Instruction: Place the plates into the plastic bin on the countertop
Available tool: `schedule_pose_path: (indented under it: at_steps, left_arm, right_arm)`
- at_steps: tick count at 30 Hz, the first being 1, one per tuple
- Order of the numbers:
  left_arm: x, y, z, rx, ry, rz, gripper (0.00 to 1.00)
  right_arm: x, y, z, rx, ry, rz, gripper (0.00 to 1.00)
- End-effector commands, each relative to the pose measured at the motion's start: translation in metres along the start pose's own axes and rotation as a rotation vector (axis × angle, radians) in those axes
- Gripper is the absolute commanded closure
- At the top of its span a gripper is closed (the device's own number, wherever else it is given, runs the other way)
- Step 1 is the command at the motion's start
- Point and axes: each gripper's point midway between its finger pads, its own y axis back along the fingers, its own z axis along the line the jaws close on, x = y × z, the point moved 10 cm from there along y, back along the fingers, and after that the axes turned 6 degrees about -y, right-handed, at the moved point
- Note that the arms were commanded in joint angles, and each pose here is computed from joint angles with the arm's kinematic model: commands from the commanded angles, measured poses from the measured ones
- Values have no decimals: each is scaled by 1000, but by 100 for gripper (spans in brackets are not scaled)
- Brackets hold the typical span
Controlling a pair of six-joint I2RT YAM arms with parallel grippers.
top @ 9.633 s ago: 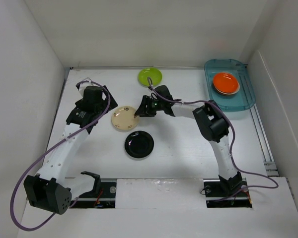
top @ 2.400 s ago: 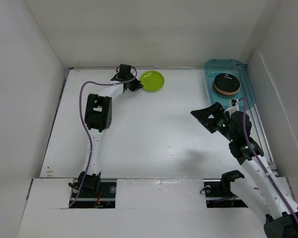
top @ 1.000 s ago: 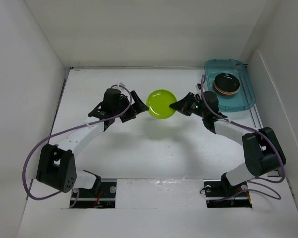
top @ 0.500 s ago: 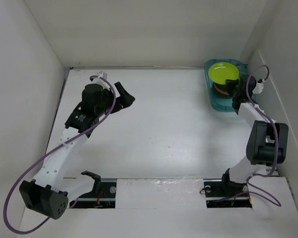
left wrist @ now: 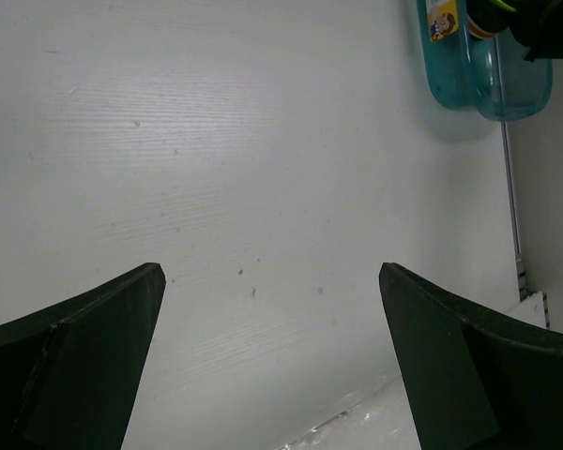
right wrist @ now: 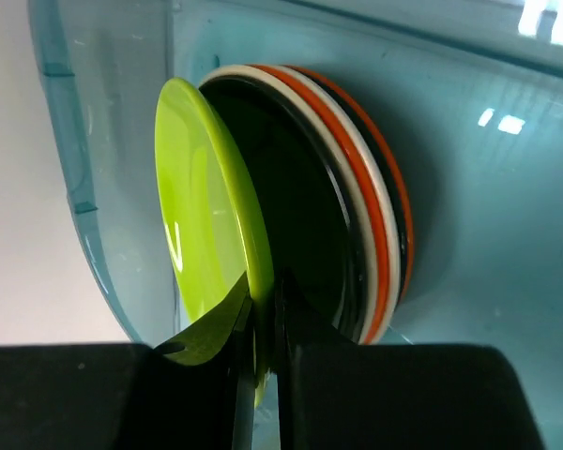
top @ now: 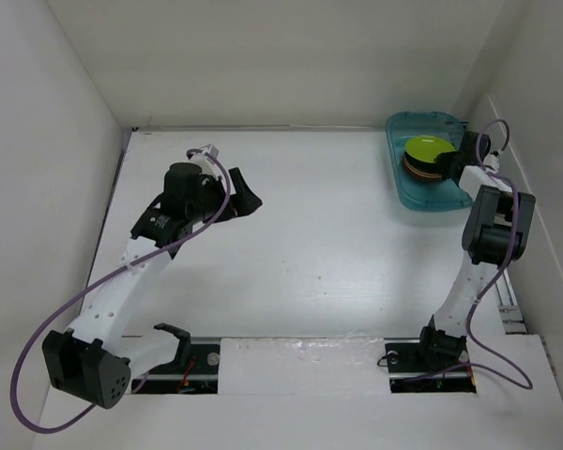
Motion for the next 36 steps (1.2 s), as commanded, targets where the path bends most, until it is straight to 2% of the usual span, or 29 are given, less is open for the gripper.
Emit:
schedule_pose_path:
  at_steps: [1,3,5,9,11,18,23,26,28,30,32,33,36]
  left_arm:
    - [0,2,-1,33,-32,-16,0]
    - [0,2,-1,33,-32,-16,0]
    - [3,1,1,30,-29,-8,0]
    - [3,2,-1,54,-34,-16,0]
    - [4,2,-2,65,-34,-11,0]
    - [6,1,-1,81,-34,-2,0]
    - [8,2,-1,81,-34,-2,0]
    - [8,5,-2,85,-37,-10,0]
    - [8,5,-2,85,-37,-10,0]
    - [9,4,2,43,-31,-7,0]
    - [2,6,5,-34,-31,-49,0]
    - [0,9,6,-58,-33,-74,0]
    - [-9,17,11,-185,-20,-131,0]
  right_arm:
    - [-2,13,16,-49,-9,3,95]
    - [-3,16,18,-58,1,1,79]
    - [-4,27,19,-65,1,-1,47]
    - [-3,64,33,-154,4,-52,35]
    - [-5,72,37,-169,2,-65,31]
    - [-13,87,41,-162,27,-82,30]
    - [-18,70,34,-81,42,-46,30]
    - [-16,80,41,-95,55,-43,31]
    - [-4,94,45,-137,118,-18,31]
    - [18,121,54,-200,215,18,26]
    - [49,144,54,-228,324,61,17]
    - [56,165,57,-260,386,55,8]
    - [87,201,41,-231,537,55,6]
